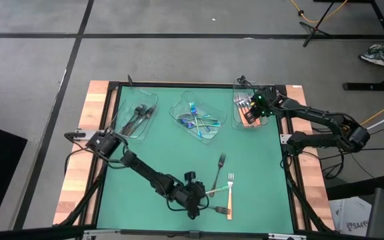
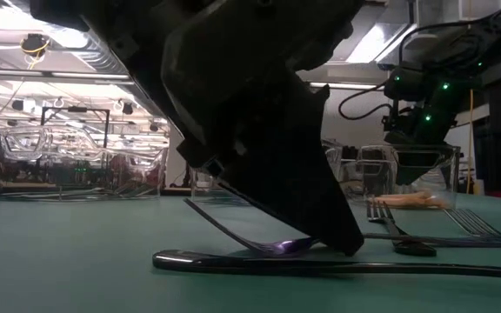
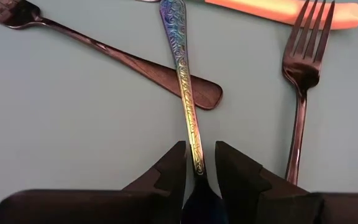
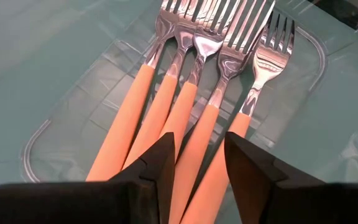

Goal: Sort silverware by color (type)
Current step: Put the blue fork into the center transparent bin

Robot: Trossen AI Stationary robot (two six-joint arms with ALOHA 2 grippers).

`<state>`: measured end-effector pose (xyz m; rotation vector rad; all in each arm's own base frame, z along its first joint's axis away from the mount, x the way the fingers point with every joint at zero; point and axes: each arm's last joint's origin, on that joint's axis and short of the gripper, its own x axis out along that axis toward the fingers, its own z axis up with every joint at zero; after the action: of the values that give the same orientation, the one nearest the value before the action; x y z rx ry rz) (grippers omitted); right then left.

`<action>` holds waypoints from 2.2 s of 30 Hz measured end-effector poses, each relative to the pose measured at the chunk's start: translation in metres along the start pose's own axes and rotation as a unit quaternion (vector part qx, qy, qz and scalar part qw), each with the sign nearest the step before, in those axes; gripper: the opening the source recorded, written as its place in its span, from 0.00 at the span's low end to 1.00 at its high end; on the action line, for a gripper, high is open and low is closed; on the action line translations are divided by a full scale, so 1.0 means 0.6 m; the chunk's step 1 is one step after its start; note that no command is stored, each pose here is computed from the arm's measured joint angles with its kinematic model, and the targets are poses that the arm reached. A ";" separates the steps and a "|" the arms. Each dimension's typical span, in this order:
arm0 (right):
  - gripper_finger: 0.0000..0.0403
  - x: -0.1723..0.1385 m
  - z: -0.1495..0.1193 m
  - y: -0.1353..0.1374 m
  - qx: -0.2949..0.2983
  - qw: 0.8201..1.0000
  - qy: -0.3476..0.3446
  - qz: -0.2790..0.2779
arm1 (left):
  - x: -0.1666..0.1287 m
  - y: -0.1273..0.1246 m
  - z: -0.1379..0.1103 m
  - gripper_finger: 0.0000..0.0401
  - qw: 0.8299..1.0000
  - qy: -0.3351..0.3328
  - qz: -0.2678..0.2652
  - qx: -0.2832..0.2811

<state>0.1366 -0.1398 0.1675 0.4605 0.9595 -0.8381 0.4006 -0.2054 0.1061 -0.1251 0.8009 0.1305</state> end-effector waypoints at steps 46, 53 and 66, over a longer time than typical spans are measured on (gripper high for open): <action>0.31 -0.183 0.084 0.169 -0.176 0.887 0.032 0.425 | -0.050 0.035 0.065 0.03 0.979 -0.045 0.062 0.190; 0.31 -0.210 0.041 0.233 -0.255 0.861 0.043 0.439 | -0.048 0.049 0.088 0.03 0.969 -0.085 0.099 0.208; 0.31 -0.204 -0.010 0.300 -0.260 0.876 0.099 0.394 | -0.040 0.078 0.126 0.03 0.948 -0.137 0.146 0.247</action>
<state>0.2386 0.0246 0.2672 0.4167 1.0175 0.2185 0.4297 -0.1489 0.1728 0.4803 0.5497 0.2175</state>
